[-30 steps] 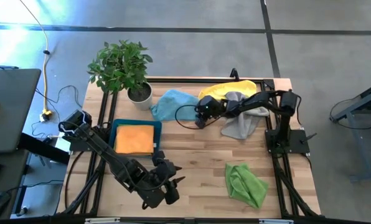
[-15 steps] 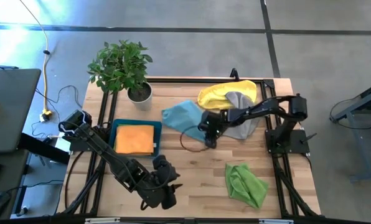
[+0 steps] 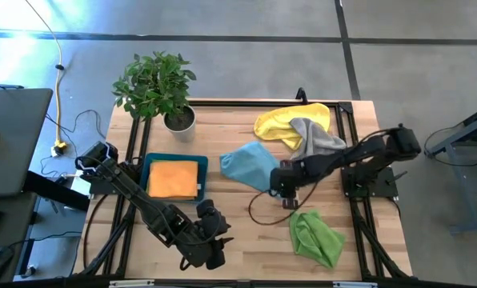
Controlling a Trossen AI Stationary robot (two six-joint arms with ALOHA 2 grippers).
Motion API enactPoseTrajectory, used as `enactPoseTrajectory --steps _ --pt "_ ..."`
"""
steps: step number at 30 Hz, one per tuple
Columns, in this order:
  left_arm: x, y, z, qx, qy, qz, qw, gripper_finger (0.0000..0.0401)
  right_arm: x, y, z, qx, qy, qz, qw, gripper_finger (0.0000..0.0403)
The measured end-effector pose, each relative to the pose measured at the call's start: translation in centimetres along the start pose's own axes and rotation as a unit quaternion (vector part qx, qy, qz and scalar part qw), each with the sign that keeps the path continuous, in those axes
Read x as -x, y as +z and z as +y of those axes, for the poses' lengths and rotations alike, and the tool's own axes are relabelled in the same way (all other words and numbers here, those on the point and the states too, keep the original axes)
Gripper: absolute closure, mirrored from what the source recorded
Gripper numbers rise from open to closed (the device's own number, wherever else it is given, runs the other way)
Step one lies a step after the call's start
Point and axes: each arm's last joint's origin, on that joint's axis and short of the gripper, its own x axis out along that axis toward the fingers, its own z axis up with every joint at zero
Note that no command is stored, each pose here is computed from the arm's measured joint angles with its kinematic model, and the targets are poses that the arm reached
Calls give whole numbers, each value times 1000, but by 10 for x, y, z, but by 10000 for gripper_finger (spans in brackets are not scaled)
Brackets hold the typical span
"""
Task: Fold microfiber towels
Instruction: Fold the blue microfiber towel on the table
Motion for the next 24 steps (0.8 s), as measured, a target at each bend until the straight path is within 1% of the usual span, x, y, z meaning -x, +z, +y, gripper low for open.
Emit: enactPoseTrajectory --steps 2,5,7,10,14,16,20,22,24 --pt "0 0 0 -1 1 1 1000 240 -4 -4 9 35 -20 -7 999 279" --pt "0 0 0 -2 2 2 1000 240 -15 -13 19 63 -18 1 998 279" --pt "0 0 0 -2 2 2 1000 240 -19 -15 23 56 -26 -1 998 279" --pt "0 0 0 -2 2 2 1000 240 -21 -17 24 40 -53 2 998 279" --pt "-1 1 2 -1 5 1 1000 240 -24 -16 24 22 -58 -5 998 279" --pt "-2 1 2 -1 6 1 1000 240 -30 -16 24 10 -63 3 998 279" --pt "-2 1 2 -8 6 1 1000 240 -40 -17 23 7 -65 15 998 279" --pt "-1 1 2 -8 6 0 1000 240 -42 -17 23 -2 -75 17 997 283" --pt "-1 1 2 -9 7 0 1000 240 -42 -17 23 -9 -76 16 997 298"
